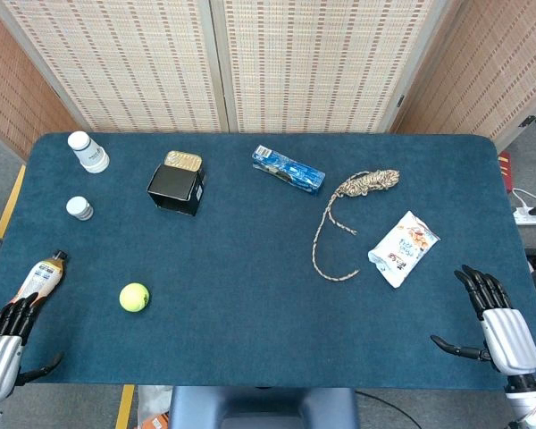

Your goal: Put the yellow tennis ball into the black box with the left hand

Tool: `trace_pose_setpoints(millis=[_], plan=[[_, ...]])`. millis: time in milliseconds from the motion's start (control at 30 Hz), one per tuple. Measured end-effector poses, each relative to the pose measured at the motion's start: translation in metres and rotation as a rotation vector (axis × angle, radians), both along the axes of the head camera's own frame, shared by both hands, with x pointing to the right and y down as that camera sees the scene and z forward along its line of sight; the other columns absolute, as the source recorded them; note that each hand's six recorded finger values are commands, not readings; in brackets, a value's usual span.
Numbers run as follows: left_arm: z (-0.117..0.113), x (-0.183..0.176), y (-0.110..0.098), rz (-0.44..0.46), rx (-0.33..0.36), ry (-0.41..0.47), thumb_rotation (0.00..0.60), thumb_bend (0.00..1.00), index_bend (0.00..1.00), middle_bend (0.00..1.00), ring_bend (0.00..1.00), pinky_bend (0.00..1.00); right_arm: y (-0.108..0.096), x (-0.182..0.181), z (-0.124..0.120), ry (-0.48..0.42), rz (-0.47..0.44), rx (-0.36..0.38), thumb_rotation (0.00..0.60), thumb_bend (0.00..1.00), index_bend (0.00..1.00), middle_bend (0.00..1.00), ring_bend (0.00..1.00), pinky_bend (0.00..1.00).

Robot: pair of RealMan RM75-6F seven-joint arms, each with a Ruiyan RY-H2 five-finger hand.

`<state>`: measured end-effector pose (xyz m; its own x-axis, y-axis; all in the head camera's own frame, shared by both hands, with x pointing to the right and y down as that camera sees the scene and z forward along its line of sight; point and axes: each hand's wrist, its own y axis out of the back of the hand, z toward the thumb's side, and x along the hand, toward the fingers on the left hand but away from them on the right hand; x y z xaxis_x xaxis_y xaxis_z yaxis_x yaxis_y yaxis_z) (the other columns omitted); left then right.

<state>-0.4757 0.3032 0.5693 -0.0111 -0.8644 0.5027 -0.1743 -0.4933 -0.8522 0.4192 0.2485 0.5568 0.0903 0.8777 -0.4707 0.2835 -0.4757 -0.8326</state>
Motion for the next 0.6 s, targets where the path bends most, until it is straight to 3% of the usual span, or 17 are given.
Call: trace_pose_setpoints(millis=[300,500,533,600], plan=[[0.0004,0.0026,0.0064,0.024,-0.013,0.019,0.391,0.21,0.00,0.00,0.00,0.00,0.0053,0.0005,0.0006,0.003,0.003,-0.004,0.545,0.00,0.00,0.00,0.00,0.00],[-0.0027,0.0042,0.0011,0.041,0.014,0.028,0.394,0.21,0.00,0.00,0.00,0.00,0.0036,-0.0020,0.0022,0.007,-0.002,-0.004,0.544,0.00,0.00,0.00,0.00,0.00],[-0.0030,0.0046,-0.0001,0.044,0.021,0.032,0.392,0.21,0.01,0.00,0.00,0.03,0.0025,-0.0029,0.0024,0.008,-0.005,-0.003,0.544,0.00,0.00,0.00,0.00,0.00],[-0.0035,0.0058,-0.0021,0.047,0.037,0.039,0.395,0.21,0.09,0.05,0.04,0.19,0.0016,-0.0042,0.0032,0.010,-0.010,-0.004,0.543,0.00,0.00,0.00,0.00,0.00]])
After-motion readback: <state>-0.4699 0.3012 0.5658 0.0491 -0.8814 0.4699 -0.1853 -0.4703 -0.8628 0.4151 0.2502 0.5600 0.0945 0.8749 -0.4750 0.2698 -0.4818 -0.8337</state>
